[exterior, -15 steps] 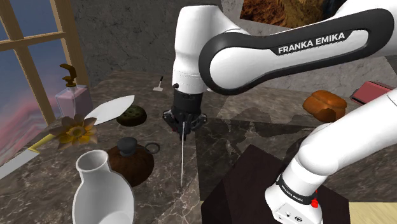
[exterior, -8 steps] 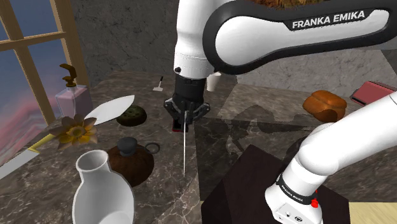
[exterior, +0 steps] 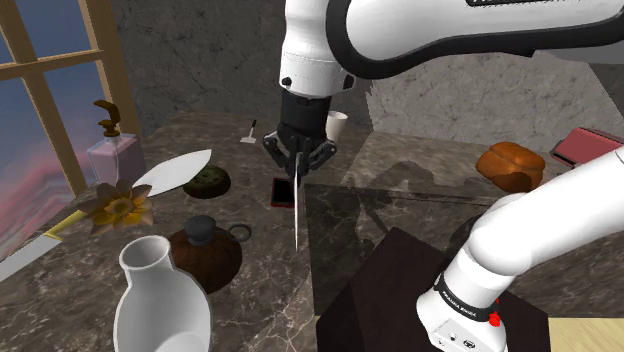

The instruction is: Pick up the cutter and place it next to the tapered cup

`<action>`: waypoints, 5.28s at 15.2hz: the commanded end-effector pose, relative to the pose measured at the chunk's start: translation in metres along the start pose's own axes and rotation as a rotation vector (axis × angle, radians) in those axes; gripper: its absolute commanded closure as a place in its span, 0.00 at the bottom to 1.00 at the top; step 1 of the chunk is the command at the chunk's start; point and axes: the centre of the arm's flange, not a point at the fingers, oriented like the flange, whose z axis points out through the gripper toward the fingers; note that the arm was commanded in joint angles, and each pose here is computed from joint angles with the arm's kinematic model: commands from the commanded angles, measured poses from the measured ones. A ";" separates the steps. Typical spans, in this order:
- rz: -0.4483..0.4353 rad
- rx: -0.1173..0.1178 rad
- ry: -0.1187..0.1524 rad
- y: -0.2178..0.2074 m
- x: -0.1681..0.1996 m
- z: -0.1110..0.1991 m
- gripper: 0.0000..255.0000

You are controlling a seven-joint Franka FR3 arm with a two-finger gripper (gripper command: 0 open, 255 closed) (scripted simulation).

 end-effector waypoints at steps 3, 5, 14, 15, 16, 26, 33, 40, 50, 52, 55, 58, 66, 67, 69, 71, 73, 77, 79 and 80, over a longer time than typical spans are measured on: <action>-0.001 0.000 0.000 0.019 0.047 0.001 1.00; -0.001 0.000 0.000 0.028 0.071 0.001 1.00; -0.001 0.000 0.000 0.073 0.182 0.003 1.00; -0.001 0.000 0.000 0.078 0.194 0.004 1.00; -0.001 0.000 0.000 0.083 0.206 0.004 1.00; -0.001 0.000 0.000 0.132 0.328 0.006 1.00; -0.001 0.000 0.000 0.166 0.414 0.008 1.00; -0.001 0.000 0.000 0.201 0.500 0.010 1.00; -0.001 0.000 0.000 0.207 0.515 0.052 1.00; -0.001 0.000 0.000 0.207 0.515 0.063 1.00; -0.001 0.000 0.000 0.207 0.514 0.079 1.00; -0.001 0.000 0.000 0.207 0.514 0.095 1.00; -0.001 0.000 0.000 0.207 0.513 0.137 1.00; -0.001 0.000 0.000 0.207 0.513 0.142 1.00; -0.001 0.000 0.000 0.207 0.513 0.153 1.00; -0.001 0.000 0.000 0.207 0.513 0.163 1.00; -0.001 0.000 0.000 0.207 0.512 0.174 1.00; -0.001 0.000 0.000 0.207 0.512 0.195 1.00; -0.001 0.000 0.000 0.207 0.512 0.204 1.00; -0.001 0.000 0.000 0.207 0.512 0.204 1.00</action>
